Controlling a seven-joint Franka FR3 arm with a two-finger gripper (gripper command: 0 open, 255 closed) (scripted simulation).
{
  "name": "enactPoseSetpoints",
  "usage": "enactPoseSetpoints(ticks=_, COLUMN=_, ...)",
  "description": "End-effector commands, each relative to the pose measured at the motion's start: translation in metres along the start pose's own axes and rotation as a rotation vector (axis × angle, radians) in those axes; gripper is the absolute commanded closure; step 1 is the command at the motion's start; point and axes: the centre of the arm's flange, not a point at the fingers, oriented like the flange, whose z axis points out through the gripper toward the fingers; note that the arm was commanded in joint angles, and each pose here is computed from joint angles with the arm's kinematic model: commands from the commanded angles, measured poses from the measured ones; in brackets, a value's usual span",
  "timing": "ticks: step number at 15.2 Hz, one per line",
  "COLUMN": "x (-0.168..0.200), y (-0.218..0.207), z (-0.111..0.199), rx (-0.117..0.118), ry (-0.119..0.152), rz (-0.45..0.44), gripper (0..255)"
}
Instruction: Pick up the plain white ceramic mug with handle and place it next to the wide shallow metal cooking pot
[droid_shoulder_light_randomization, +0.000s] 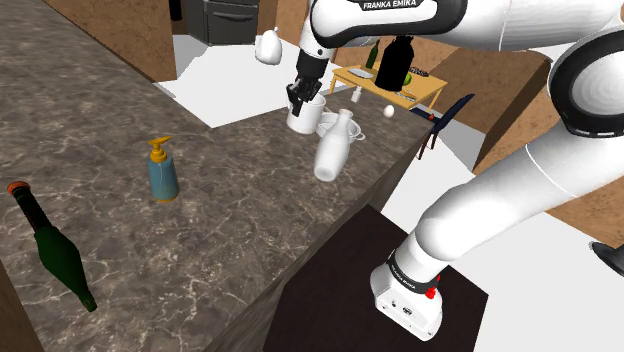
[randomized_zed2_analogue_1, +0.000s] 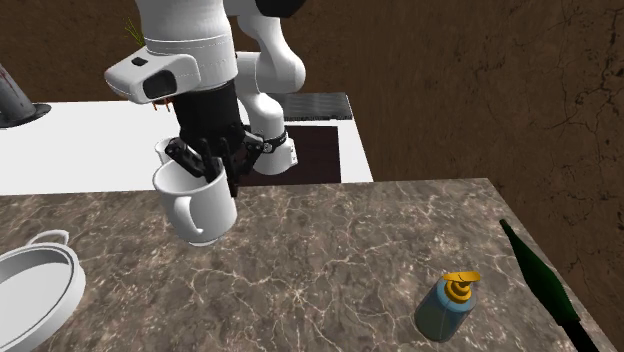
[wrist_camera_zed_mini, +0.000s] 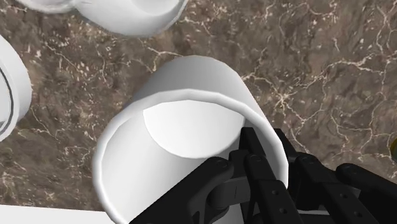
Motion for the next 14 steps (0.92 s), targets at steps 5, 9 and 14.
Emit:
enactPoseSetpoints(ticks=5, x=-0.045, y=0.065, z=-0.003, rx=0.001, ry=0.0, rz=-0.001, gripper=255)
enactPoseSetpoints(ticks=9, x=-0.075, y=0.109, z=-0.005, rx=0.001, ry=0.0, rz=-0.001, gripper=255)
enactPoseSetpoints(ticks=14, x=-0.112, y=0.163, z=-0.009, rx=0.001, ry=0.0, rz=-0.001, gripper=255)
